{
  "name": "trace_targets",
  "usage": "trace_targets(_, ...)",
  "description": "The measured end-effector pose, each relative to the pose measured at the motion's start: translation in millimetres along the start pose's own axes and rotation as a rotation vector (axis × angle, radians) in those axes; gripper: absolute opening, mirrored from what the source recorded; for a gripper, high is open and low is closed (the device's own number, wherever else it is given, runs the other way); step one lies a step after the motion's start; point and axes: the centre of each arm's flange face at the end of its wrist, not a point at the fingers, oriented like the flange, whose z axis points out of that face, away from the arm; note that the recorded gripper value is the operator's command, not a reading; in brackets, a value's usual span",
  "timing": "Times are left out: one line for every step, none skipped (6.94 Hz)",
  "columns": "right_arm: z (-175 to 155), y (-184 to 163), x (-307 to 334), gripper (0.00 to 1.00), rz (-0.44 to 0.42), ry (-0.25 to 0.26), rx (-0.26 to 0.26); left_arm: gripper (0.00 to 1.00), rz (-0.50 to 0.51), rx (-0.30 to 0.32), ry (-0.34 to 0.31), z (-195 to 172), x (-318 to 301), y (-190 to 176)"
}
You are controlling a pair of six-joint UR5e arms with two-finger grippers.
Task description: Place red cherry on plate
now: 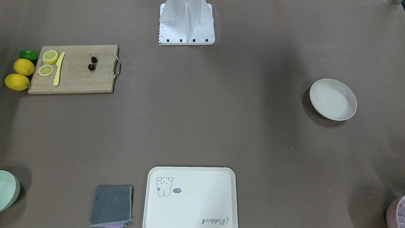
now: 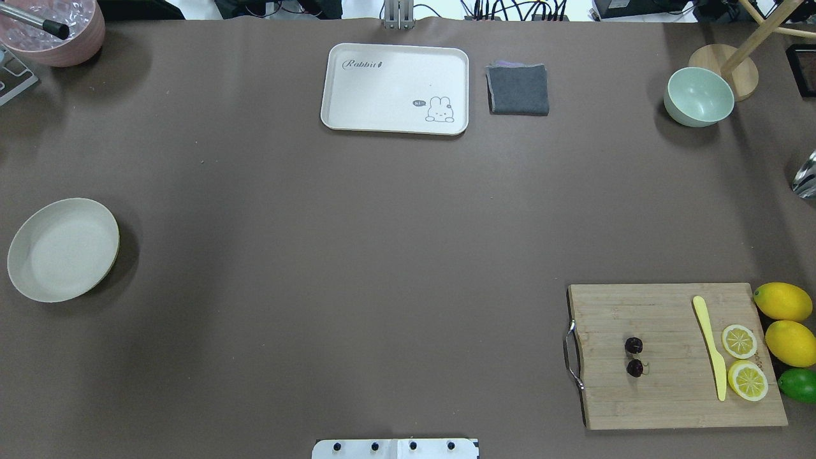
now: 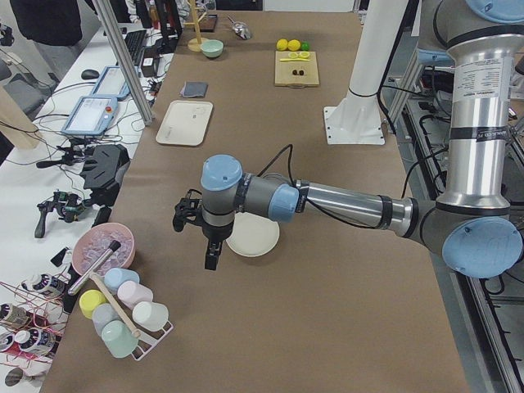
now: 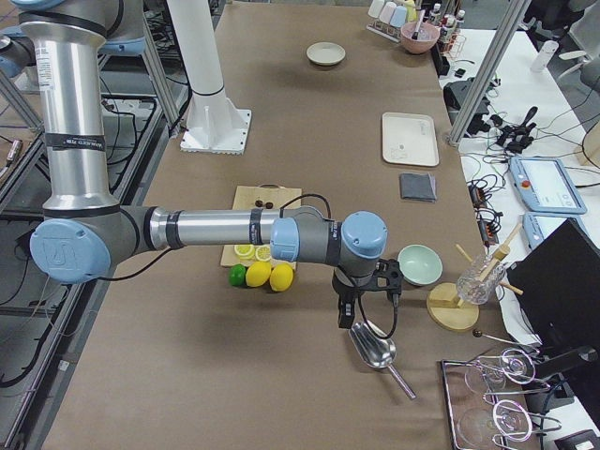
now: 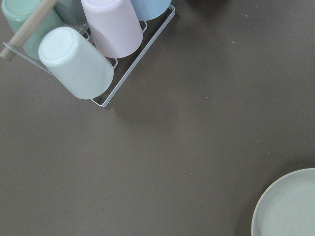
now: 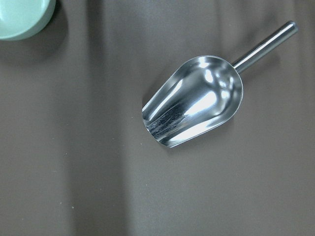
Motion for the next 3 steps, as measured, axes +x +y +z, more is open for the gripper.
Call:
trace_targets(-0.2, -0.2, -0.3, 1.0, 0.0, 0.0, 0.0, 0.98, 0.002, 0.001, 0.0, 0.1, 0.3, 0.1)
trace_targets(-0.9, -0.5, -0.8, 1.0, -0.001, 0.001, 0.002, 0.98, 0.005, -0.001, 0.014, 0.2, 2.2, 0.3)
trace_targets(-1.8, -0.6, -1.6, 1.0, -0.002, 0.001, 0.004, 0.98, 0.016, -0.006, 0.057, 2.6, 9.5, -2.0)
